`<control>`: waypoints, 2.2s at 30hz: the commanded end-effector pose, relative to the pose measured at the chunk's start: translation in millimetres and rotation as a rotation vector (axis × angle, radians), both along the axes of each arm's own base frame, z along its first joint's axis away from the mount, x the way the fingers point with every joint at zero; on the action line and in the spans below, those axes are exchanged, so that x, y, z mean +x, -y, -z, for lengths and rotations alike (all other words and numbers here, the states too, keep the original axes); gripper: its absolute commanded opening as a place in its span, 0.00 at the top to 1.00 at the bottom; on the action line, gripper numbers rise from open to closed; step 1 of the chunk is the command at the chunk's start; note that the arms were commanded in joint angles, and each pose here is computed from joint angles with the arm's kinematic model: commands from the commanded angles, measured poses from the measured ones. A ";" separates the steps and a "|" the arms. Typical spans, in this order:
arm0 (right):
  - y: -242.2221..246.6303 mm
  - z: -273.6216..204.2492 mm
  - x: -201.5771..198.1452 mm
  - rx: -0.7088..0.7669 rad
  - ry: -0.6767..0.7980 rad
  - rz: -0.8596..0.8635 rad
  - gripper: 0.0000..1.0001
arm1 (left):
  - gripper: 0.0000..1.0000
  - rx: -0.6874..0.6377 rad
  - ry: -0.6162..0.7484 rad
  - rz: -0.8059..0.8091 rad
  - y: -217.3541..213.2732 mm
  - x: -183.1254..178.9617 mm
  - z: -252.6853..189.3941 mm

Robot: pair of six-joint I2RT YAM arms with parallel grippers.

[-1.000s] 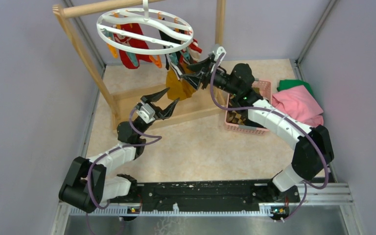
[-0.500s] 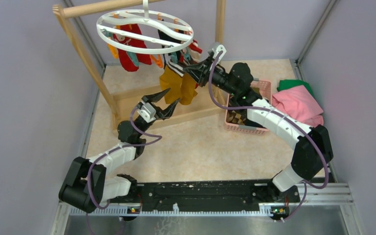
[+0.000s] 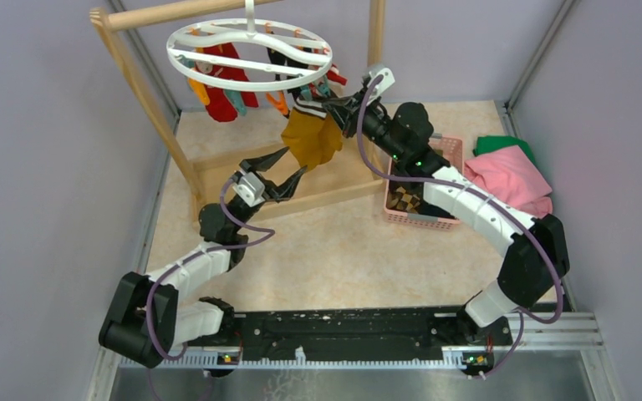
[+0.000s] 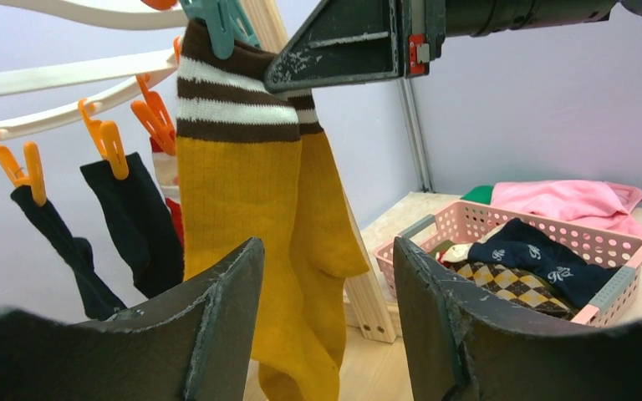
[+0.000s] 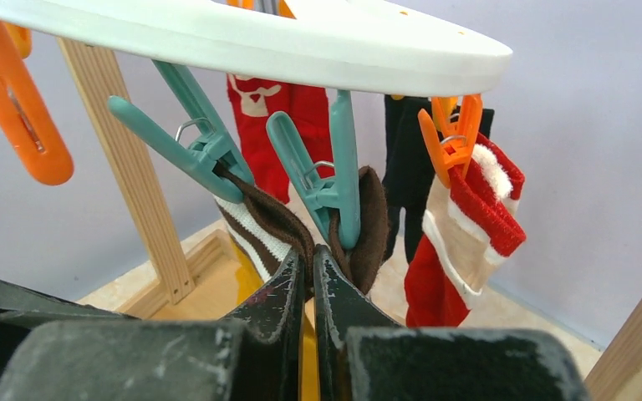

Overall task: Clip the socks to the hanger
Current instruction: Clamp the sock onto the hanger.

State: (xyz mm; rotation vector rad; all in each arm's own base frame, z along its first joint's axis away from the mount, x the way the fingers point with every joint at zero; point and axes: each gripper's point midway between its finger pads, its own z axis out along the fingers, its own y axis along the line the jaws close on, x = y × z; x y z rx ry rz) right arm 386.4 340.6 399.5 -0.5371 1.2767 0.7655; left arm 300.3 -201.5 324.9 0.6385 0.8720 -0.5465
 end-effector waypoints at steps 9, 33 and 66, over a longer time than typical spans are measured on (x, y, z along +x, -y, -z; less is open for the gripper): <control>23.9 -48.5 -16.9 0.026 0.117 0.037 0.75 | 0.36 -0.041 0.062 0.058 1.4 -4.3 -33.9; 35.0 -37.5 -9.4 -0.088 0.156 -0.039 0.59 | 0.25 -0.159 0.134 0.208 5.3 50.0 -60.1; 26.1 -19.6 0.9 -0.138 0.165 -0.109 0.66 | 0.25 -0.203 0.204 0.265 13.3 69.7 -98.7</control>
